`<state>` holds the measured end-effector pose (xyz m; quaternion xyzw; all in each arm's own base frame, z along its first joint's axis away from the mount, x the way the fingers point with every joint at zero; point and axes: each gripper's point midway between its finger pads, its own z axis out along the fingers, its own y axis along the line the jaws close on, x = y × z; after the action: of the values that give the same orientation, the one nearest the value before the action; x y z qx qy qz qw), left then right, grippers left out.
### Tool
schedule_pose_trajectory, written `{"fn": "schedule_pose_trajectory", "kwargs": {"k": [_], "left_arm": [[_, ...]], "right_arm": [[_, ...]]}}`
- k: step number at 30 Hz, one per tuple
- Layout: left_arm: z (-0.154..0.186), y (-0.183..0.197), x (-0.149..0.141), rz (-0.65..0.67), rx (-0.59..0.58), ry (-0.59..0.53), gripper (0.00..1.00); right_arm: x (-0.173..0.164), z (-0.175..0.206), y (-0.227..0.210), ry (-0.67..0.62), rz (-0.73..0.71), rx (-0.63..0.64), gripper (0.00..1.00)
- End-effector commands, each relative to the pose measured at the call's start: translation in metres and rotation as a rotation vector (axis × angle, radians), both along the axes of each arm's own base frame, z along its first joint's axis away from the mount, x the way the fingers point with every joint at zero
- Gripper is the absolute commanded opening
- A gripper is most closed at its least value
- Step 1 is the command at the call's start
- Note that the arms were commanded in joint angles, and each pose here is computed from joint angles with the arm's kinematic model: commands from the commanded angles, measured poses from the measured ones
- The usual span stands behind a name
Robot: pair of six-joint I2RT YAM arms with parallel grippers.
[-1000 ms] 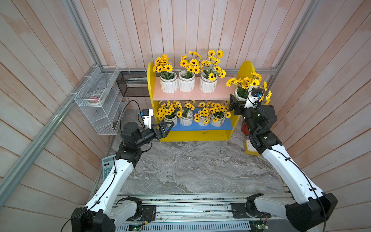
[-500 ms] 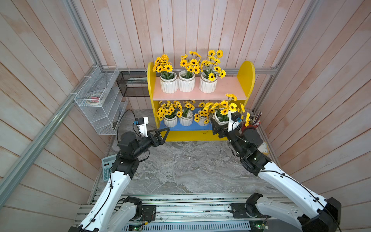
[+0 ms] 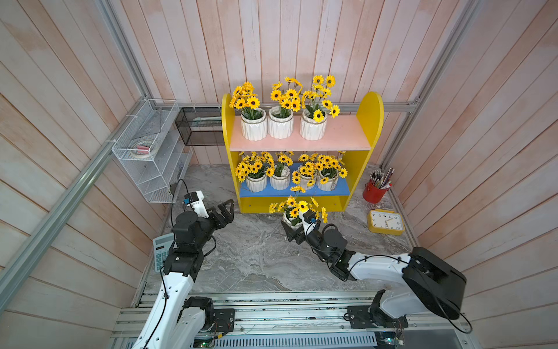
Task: Take the sunflower pots off the shelves
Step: Place the sunflower pot at the center of the board.
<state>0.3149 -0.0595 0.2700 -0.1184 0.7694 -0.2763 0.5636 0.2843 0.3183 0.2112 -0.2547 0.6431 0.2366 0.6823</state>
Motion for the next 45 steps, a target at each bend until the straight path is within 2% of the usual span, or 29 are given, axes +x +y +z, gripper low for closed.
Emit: {"fn": "schedule_pose_trajectory", "kwargs": {"k": [1, 5, 14, 24, 35, 45], "left_arm": [[0.013, 0.006, -0.003, 0.023, 0.029, -0.049, 1.0], [0.017, 0.005, -0.002, 0.002, 0.067, -0.051, 1.0], [0.013, 0.005, 0.001, -0.013, 0.047, -0.062, 1.0], [0.008, 0.006, 0.004, -0.025, 0.04, -0.051, 1.0], [0.009, 0.001, 0.003, -0.061, 0.026, -0.056, 1.0], [0.006, 0.001, 0.004, -0.061, 0.023, -0.049, 1.0]], "right_arm": [[-0.006, 0.066, 0.012, -0.181, 0.056, 0.256, 0.0], [0.002, 0.041, 0.04, -0.17, 0.114, 0.262, 0.0], [0.008, -0.018, 0.092, -0.132, 0.175, 0.216, 0.0], [0.021, -0.071, 0.118, -0.088, 0.196, 0.17, 0.0], [0.031, -0.108, 0.138, -0.055, 0.217, 0.146, 0.0], [0.042, -0.136, 0.15, 0.037, 0.245, 0.085, 0.0]]}}
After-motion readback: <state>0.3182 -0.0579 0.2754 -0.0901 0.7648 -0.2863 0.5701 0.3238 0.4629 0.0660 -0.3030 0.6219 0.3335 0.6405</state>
